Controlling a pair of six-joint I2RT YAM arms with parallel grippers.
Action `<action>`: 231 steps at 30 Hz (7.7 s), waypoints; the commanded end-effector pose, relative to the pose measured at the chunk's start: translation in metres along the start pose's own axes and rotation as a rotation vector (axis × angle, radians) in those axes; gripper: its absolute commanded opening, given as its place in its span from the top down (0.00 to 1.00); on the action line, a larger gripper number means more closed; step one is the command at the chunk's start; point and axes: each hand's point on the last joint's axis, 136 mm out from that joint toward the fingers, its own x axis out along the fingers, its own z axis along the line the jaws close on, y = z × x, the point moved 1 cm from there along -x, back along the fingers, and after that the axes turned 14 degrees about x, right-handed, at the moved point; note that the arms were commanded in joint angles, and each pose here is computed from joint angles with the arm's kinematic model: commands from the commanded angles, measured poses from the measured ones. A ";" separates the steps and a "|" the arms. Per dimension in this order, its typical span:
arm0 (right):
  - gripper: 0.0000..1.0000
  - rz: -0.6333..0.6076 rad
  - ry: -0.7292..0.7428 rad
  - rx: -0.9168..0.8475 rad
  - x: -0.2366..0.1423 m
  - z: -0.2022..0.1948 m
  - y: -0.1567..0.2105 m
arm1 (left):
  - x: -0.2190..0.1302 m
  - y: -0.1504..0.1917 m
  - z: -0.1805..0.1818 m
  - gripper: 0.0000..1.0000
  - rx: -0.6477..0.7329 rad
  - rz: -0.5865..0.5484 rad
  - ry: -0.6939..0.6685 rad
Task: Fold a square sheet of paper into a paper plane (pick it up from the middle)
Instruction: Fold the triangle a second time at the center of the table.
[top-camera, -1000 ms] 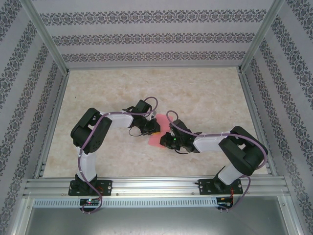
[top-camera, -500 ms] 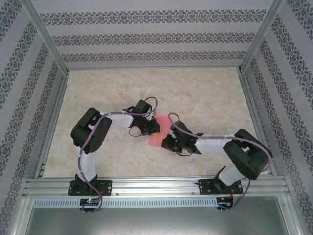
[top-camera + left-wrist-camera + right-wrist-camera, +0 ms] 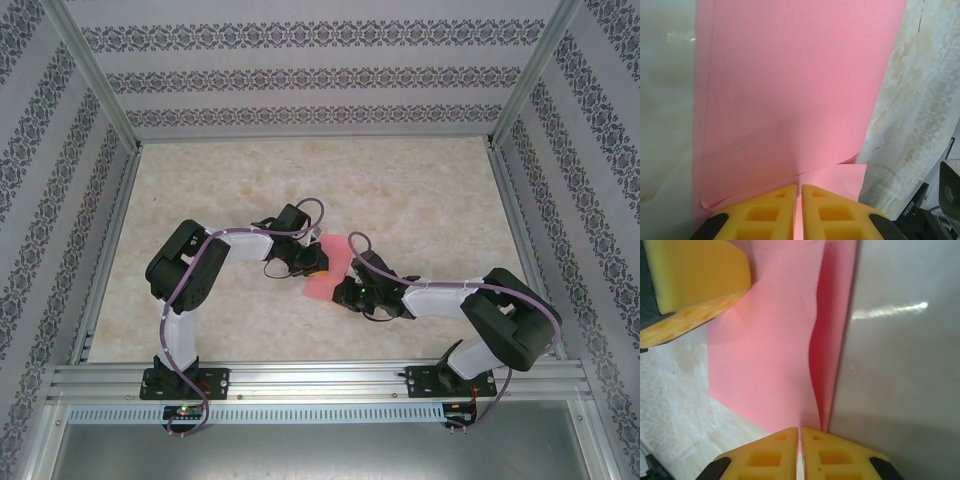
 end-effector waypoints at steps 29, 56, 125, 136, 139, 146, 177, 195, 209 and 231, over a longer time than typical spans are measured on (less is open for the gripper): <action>0.87 -0.094 -0.086 -0.007 -0.040 0.036 -0.017 | 0.013 0.025 0.034 0.85 -0.034 0.081 -0.123; 0.88 0.039 0.112 0.053 0.022 -0.022 -0.007 | -0.022 -0.006 -0.021 0.71 0.074 -0.002 -0.034; 0.96 -0.031 0.223 0.066 0.009 -0.058 -0.005 | -0.014 -0.012 0.035 0.85 -0.082 -0.126 -0.220; 0.96 -0.028 0.223 0.065 0.008 -0.057 -0.004 | -0.025 -0.032 0.047 0.84 -0.091 -0.132 -0.215; 0.96 -0.025 0.220 0.066 0.009 -0.056 -0.004 | -0.030 -0.036 0.048 0.84 -0.092 -0.134 -0.204; 0.95 -0.027 0.200 0.058 0.009 -0.046 -0.007 | -0.049 -0.044 0.011 0.82 -0.025 -0.158 -0.075; 0.91 -0.058 -0.063 -0.014 -0.011 0.052 -0.027 | 0.013 0.023 0.021 0.86 0.028 0.064 -0.111; 0.92 -0.015 0.053 0.090 0.031 0.000 -0.026 | 0.014 0.023 0.021 0.87 0.020 0.064 -0.107; 0.88 -0.008 0.004 0.099 0.012 -0.003 -0.017 | 0.015 0.026 0.034 0.88 0.004 0.071 -0.166; 0.90 0.013 0.130 0.077 -0.010 -0.038 0.005 | 0.014 0.030 0.037 0.89 0.004 0.084 -0.179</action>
